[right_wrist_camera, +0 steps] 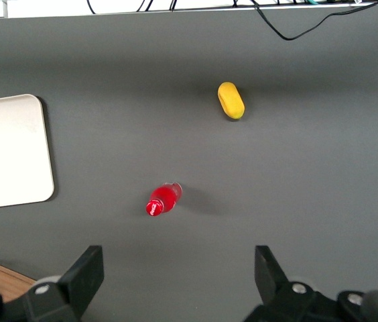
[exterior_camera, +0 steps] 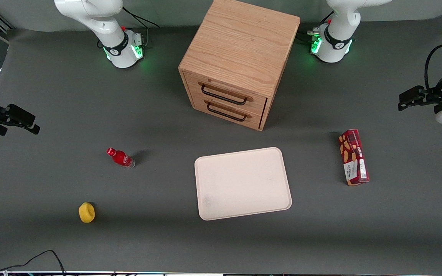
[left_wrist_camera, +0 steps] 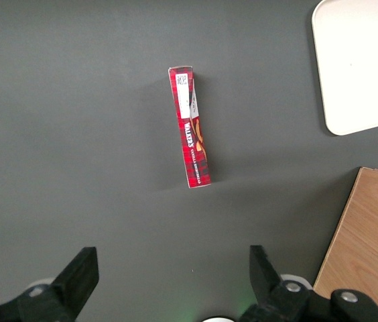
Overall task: Place red cookie box on tray
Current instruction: 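Move the left gripper down toward the red cookie box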
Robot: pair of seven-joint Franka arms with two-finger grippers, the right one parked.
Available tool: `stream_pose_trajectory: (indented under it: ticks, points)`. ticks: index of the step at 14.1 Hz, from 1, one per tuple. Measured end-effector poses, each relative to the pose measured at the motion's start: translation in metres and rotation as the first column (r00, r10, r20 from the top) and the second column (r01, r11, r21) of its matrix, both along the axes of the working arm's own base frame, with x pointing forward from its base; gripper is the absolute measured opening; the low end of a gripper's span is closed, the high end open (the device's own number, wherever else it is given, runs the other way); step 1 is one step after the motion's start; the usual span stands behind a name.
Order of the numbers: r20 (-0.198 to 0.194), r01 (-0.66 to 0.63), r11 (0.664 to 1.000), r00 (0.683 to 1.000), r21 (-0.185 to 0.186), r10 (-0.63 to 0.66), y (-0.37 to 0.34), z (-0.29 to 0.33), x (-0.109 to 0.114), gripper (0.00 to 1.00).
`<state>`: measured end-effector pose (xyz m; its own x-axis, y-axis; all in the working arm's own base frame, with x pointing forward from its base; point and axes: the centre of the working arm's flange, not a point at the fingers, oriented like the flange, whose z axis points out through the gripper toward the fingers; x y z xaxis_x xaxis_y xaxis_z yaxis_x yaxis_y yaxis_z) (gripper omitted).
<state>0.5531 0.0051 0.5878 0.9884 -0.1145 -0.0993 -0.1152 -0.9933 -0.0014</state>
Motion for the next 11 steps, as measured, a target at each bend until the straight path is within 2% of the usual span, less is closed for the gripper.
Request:
stream_pose_trajectory:
  ticks: [11]
  points:
    - [-0.024, 0.000, 1.000, 1.000, -0.002, 0.000, 0.000, -0.014, 0.006, 1.00]
